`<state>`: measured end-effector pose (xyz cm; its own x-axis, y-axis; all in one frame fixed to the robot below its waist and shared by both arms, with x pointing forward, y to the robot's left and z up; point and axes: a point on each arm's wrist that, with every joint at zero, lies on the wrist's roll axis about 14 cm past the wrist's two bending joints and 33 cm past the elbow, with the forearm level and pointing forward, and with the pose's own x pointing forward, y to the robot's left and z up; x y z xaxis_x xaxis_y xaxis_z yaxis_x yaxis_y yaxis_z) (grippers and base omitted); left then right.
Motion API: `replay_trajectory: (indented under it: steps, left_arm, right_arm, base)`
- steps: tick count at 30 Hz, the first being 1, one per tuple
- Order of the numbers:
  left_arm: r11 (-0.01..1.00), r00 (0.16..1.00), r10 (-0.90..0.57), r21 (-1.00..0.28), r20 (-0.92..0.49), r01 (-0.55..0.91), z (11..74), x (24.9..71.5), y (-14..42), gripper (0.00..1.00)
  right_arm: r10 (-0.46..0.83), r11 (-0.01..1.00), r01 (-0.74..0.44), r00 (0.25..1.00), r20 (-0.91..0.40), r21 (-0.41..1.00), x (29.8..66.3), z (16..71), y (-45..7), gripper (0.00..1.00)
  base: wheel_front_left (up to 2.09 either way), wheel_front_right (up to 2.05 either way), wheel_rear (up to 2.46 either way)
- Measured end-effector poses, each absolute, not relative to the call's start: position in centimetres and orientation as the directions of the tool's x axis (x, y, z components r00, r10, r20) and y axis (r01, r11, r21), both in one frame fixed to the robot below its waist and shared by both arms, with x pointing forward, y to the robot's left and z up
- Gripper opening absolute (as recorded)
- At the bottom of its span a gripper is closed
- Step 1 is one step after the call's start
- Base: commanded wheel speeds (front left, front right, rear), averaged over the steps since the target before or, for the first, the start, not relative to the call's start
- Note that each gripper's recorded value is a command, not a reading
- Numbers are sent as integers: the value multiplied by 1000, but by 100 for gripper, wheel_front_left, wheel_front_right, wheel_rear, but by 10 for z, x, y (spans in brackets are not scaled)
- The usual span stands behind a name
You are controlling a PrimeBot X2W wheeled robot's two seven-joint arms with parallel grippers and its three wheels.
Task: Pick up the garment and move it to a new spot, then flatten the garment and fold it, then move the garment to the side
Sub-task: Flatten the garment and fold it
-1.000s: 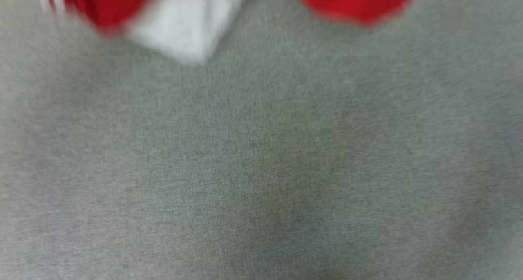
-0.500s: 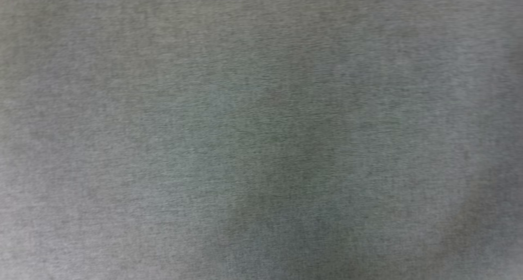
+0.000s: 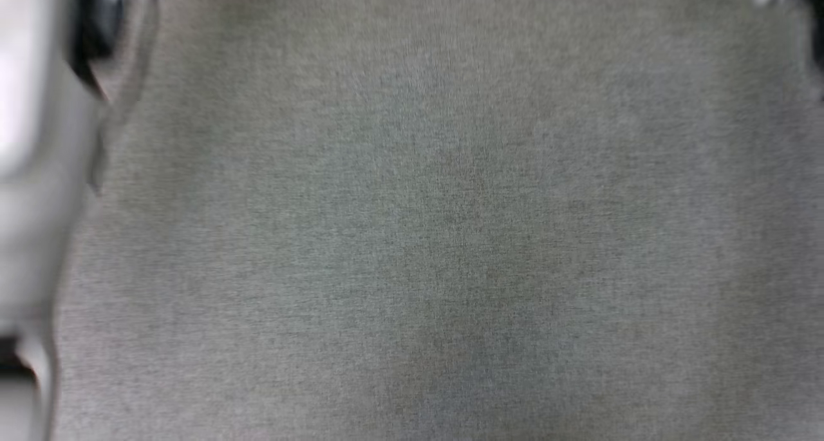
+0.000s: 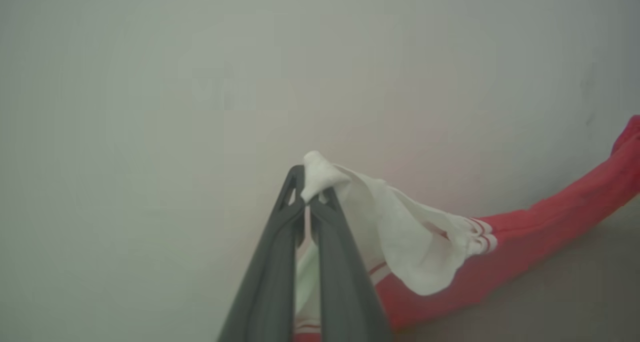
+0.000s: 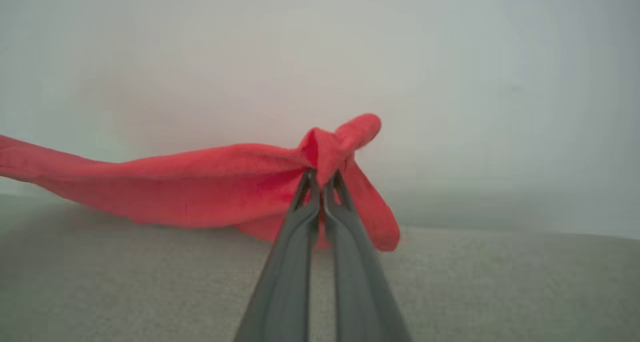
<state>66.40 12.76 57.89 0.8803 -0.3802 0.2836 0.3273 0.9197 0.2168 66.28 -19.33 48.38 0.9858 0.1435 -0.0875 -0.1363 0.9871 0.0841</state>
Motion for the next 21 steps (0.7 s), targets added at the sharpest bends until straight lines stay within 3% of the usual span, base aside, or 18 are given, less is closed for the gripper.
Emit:
replay_trajectory:
  steps: [6, 11, 21]
  left_arm:
    - [916, 908, -394, 144, 144, 374, 525, 591, 128, 0]
    - [904, 910, -415, 103, -15, 414, 484, 503, 132, 0]
    - [913, 903, -397, 23, -165, 406, 473, 390, 151, 0]
  right_arm:
    - [186, 981, -167, 955, -229, 97, 602, 444, -187, 0]
    - [210, 977, -185, 925, -317, 107, 536, 429, -194, 0]
    - [192, 981, -163, 904, -382, 108, 454, 428, -223, 0]
  base:
    - [0, 0, 0]
    - [0, 0, 0]
    - [0, 0, 0]
